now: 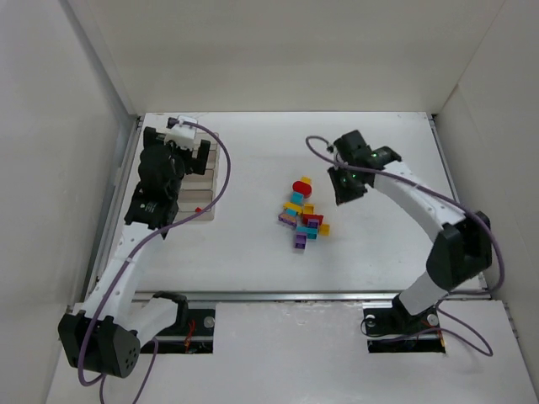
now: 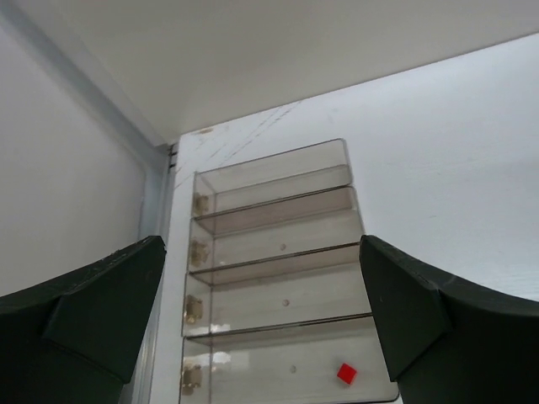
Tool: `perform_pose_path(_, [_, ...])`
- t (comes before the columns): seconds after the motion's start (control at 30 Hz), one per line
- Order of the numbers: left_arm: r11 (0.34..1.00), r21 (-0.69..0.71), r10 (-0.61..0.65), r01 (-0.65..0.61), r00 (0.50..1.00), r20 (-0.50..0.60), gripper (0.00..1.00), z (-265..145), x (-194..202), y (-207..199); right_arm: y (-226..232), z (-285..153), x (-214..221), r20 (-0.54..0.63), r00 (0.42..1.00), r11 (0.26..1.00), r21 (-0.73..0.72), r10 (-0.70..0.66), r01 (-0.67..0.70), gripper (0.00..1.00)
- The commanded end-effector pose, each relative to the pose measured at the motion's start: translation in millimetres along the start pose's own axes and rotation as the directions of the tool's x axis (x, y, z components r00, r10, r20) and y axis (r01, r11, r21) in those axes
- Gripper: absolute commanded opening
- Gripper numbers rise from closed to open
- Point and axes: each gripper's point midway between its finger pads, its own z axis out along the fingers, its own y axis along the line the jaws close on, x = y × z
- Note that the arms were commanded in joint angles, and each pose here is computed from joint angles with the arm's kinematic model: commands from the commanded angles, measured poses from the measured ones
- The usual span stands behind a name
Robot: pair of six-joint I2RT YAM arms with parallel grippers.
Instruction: Sort the legos into containers by color
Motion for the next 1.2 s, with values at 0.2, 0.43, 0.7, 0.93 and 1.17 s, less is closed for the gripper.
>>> perform_pose_path(0.2, [0.562,0.812,-0.181,-0.160,0.934,0.309,1.00,-84,-147,-122,83,-225,-121,0.787,0.599,0.845,-0.211,-0.151,0.491,0.00])
perform_pose_path(0.43, [0.162,0.978,-0.333,-0.130,0.926,0.178,0.80,-119,-171,-162,129,-260,-115,0.907,0.401,0.655,-0.225,-0.130,0.721,0.00])
perform_pose_path(0.7, [0.133,0.966,-0.296,-0.221,0.921,0.252,0.69,-127,-172,-184,169,-249,-125,0.904,0.403,0.591,-0.247,-0.146,0.768,0.00])
perform_pose_path(0.93, [0.103,0.968,-0.244,-0.229,0.938,0.248,0.54,-124,-155,-195,183,-251,-129,0.909,0.391,0.557,-0.252,-0.143,0.792,0.00])
perform_pose_path(1.17, [0.120,0.969,-0.202,-0.216,0.950,0.237,0.64,-116,-140,-198,189,-257,-125,0.915,0.380,0.530,-0.256,-0.138,0.808,0.00])
